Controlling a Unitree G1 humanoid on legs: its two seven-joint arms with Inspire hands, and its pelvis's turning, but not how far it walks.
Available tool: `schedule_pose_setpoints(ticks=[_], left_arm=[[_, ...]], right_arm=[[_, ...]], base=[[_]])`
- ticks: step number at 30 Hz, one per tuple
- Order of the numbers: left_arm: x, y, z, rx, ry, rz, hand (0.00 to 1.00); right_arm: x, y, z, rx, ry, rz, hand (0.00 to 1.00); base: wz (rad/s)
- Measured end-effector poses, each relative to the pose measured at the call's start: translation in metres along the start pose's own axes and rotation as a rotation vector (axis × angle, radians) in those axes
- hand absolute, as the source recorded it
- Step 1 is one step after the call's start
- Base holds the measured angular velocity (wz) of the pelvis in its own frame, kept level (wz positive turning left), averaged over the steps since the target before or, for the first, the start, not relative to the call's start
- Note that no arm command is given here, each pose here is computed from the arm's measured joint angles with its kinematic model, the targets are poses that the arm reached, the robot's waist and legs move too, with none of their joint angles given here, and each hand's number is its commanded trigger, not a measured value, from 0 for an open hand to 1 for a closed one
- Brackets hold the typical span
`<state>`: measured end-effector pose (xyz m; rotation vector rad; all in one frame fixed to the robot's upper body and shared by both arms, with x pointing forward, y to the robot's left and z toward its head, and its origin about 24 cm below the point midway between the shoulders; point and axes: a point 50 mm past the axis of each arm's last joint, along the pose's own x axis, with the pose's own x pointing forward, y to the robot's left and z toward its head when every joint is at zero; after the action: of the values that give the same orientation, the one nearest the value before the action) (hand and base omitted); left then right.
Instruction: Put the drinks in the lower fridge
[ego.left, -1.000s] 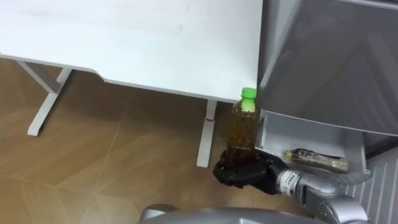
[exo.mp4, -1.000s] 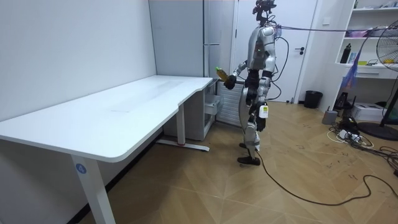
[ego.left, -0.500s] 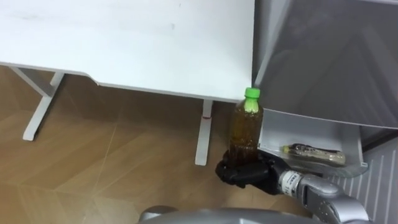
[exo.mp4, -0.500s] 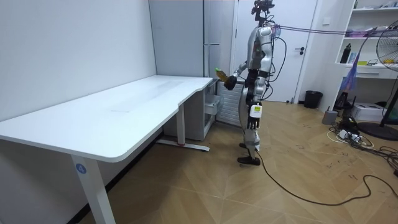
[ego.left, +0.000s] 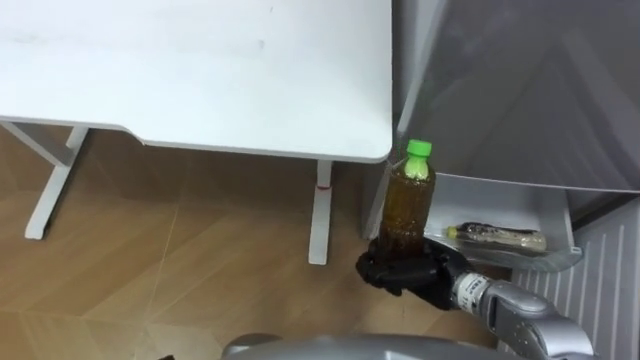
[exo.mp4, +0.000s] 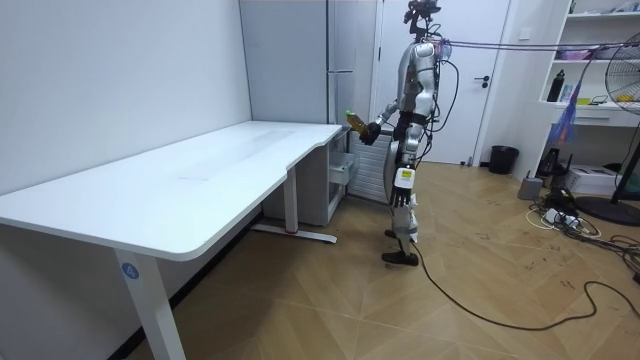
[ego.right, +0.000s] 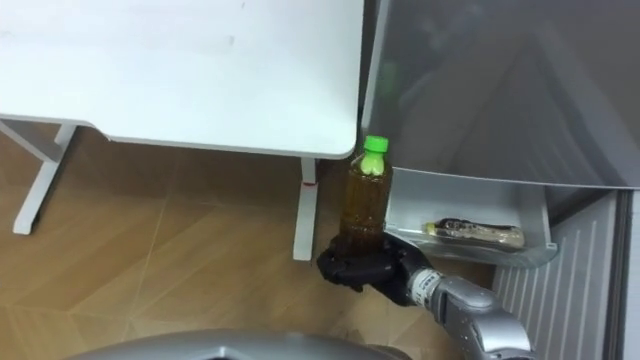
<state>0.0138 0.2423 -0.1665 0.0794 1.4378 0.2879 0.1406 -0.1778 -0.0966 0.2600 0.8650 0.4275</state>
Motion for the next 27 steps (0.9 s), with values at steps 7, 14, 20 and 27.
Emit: schedule_pose_setpoints(ticks=[7,14,20,27], left_arm=[[0.0,0.0,0.001,0.076,-0.02,0.012,0.0],[0.0,-0.003,-0.004,0.142,-0.013,0.015,0.0],[-0.001,-0.005,-0.013,0.184,0.006,0.018,0.0],[-0.002,-0.004,-0.019,0.184,0.021,0.021,0.0]], right_arm=[[0.002,-0.002,0.003,0.066,-0.051,-0.098,1.0],[0.0,-0.007,0.004,0.103,-0.068,-0.171,1.0],[0.0,-0.01,0.007,0.265,-0.147,-0.212,1.0],[0.001,-0.01,-0.002,0.461,-0.176,-0.246,1.0]], base=[[0.0],[0.0],[0.0],[-0.01]])
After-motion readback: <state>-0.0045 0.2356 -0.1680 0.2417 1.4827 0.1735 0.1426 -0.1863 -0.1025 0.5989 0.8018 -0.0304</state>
